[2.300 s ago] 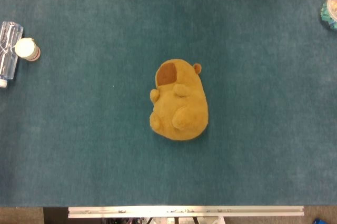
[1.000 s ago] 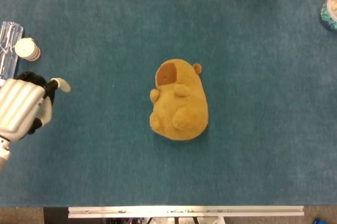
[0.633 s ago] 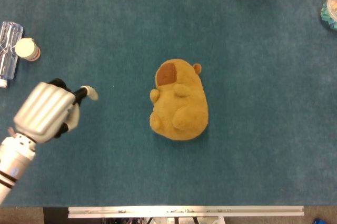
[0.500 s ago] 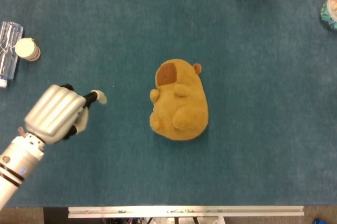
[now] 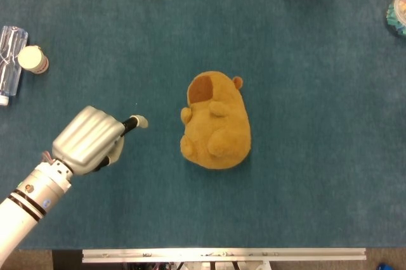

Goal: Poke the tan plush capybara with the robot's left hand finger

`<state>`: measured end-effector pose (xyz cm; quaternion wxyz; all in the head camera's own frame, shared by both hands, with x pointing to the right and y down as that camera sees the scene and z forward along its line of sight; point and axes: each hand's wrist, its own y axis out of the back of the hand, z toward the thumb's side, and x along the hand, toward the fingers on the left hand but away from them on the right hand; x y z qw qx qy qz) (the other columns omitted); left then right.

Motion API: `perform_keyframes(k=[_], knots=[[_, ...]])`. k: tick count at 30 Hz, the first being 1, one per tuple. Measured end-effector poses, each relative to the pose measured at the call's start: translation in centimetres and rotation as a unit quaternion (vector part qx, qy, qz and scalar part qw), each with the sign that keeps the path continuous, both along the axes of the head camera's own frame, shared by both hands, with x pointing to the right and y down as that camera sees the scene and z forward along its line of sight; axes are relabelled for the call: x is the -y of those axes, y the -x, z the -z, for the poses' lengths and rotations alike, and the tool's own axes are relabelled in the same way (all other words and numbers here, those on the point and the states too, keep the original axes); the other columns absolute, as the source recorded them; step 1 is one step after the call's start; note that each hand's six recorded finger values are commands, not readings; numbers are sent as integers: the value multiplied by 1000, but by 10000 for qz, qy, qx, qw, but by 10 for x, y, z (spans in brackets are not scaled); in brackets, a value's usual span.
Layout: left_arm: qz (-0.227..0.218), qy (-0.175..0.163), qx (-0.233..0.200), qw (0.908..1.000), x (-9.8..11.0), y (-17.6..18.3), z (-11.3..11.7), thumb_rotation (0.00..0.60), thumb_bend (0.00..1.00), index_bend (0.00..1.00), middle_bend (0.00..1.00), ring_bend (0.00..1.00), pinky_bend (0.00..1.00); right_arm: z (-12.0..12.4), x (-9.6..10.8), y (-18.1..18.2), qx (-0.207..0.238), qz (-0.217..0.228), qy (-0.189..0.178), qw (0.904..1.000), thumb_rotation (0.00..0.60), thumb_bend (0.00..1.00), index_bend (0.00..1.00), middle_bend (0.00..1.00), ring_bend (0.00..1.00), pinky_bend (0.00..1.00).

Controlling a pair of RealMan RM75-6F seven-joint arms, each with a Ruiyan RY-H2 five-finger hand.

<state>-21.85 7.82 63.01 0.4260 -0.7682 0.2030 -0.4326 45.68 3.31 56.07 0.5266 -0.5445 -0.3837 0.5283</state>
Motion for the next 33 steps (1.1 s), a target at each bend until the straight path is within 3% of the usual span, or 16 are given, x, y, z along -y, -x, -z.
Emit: perform_keyframes(k=[13,23,33], knots=[[-431,128,-284,9986,-7,-32,5,600,1000,186,1000,916,715,-1,0,-1,45,-12,-6,10000,600,0,260,304,284,378],[-959,348,-492,9936,-13,-72,-17,600,1000,186,1000,917,715,2,-1,-8,79,-91,-47,9999,600,0,260,304,284,378],[-1195,546,-509,9900,-21,-89,-30,600,1000,190,1000,916,715,2,-4,-13,108,-142,-57,9998,600,0,260,304,284,379]])
